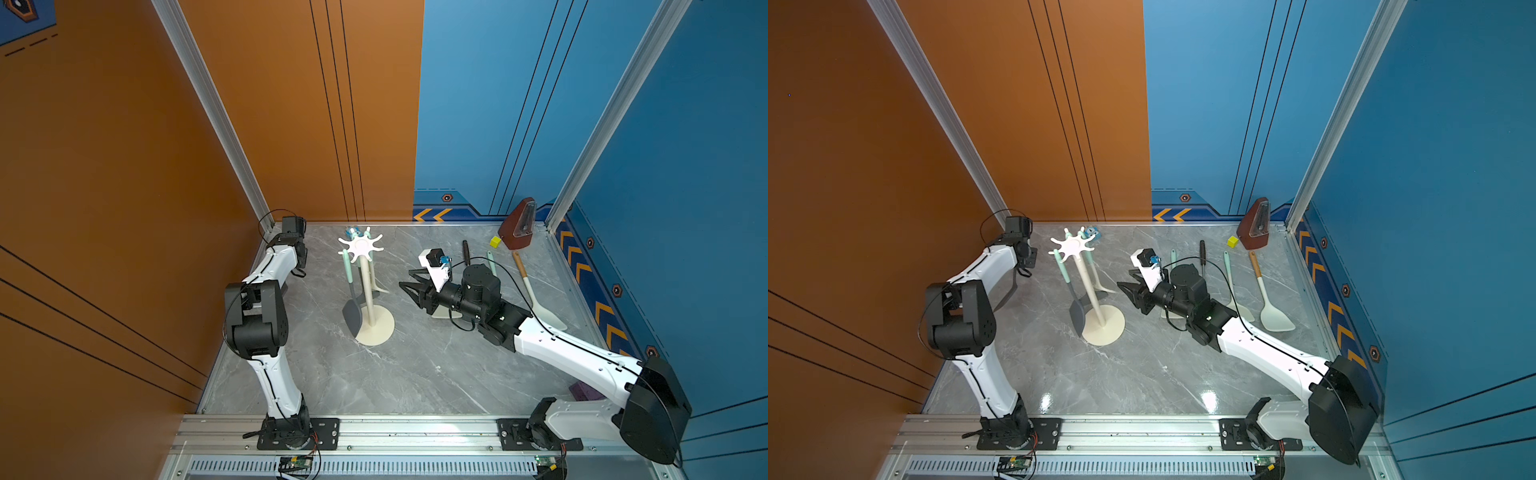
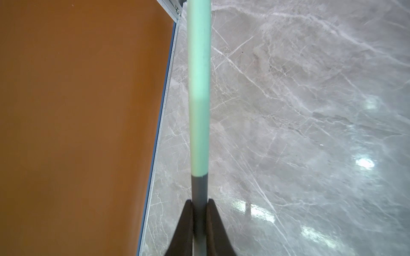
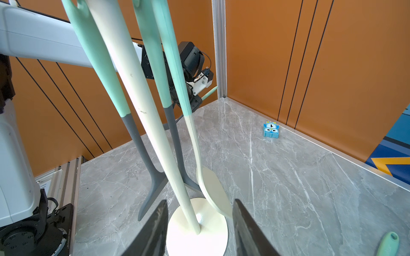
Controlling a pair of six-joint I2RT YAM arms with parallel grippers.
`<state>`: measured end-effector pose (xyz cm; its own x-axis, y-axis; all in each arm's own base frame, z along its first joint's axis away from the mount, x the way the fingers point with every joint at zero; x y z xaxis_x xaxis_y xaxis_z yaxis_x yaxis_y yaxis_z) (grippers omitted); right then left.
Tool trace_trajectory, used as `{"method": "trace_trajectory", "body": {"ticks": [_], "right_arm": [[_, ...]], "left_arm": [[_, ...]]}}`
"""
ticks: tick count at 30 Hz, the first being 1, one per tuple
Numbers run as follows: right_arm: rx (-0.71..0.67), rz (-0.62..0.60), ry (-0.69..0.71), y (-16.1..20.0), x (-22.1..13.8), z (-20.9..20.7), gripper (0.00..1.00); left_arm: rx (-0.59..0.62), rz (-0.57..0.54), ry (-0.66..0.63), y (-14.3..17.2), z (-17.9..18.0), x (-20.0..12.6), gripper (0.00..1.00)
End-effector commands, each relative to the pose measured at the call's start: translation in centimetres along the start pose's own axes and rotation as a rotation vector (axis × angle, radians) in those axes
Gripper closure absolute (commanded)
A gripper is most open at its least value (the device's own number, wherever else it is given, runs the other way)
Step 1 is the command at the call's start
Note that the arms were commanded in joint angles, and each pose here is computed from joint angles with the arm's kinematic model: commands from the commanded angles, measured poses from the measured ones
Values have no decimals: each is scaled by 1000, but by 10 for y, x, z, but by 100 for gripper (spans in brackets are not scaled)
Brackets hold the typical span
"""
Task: Take the spatula off the kitchen utensil rack
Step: Place the spatula at the center of the board.
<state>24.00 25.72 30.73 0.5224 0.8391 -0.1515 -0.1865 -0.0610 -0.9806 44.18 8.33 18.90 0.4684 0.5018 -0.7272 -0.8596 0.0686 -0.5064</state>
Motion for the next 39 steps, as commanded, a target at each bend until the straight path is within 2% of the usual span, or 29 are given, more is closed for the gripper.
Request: {"method": "trace_trajectory", "body": {"ticks": [1,39], "right_arm": [[20,3,-15,3,2,1,52],[48,56,-1,18,12,-6,52]], "left_arm": [[24,34,-30,2,6,4,100],[86,176,-4,31,-21,63,100]]}}
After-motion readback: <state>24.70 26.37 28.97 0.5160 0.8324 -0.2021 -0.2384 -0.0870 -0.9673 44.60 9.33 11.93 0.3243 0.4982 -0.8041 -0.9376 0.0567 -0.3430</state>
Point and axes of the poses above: each gripper's point midway between its finger pads, its own x axis out along the fingers, its own z axis along the line the jaws close on, y = z × x, the point moved 9 cm from there along -x, back along the fingers
